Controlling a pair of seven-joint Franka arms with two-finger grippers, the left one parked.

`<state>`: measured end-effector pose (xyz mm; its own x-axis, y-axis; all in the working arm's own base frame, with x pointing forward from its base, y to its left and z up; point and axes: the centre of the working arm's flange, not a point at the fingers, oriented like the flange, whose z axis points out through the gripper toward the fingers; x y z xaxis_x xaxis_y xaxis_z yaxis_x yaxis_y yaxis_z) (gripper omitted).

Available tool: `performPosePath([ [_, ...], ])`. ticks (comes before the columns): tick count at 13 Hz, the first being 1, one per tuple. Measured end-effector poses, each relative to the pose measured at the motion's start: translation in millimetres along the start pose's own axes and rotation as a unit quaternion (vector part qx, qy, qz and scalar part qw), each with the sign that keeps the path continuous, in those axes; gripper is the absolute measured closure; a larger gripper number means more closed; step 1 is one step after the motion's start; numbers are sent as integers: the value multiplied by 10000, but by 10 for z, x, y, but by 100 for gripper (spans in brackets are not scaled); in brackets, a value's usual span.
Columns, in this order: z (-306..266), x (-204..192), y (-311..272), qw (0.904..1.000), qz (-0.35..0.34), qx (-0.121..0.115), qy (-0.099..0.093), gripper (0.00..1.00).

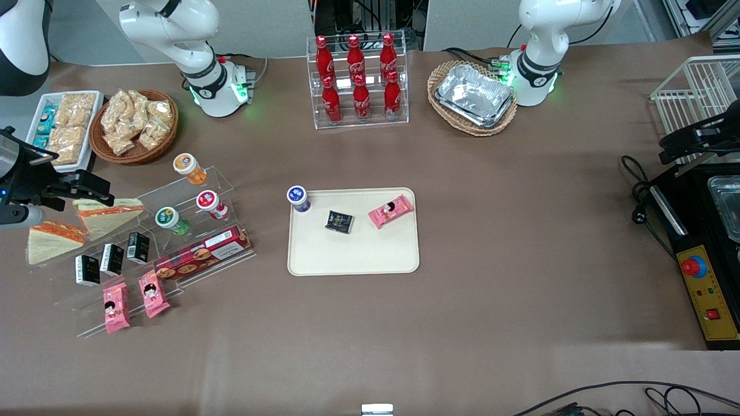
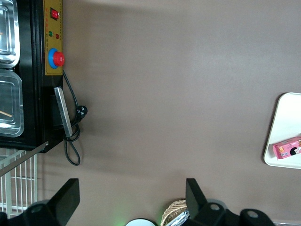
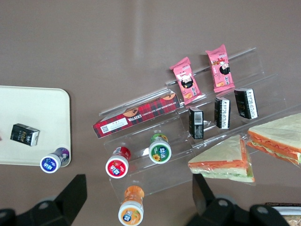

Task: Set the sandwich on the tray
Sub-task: 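Move the right gripper over the acrylic rack toward the wrapped sandwiches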

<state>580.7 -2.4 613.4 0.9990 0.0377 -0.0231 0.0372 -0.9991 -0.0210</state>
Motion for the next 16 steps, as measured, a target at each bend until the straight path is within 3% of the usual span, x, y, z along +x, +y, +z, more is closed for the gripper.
performPosePath([
  [16, 2, -20, 85, 10000, 74, 4, -49, 0],
])
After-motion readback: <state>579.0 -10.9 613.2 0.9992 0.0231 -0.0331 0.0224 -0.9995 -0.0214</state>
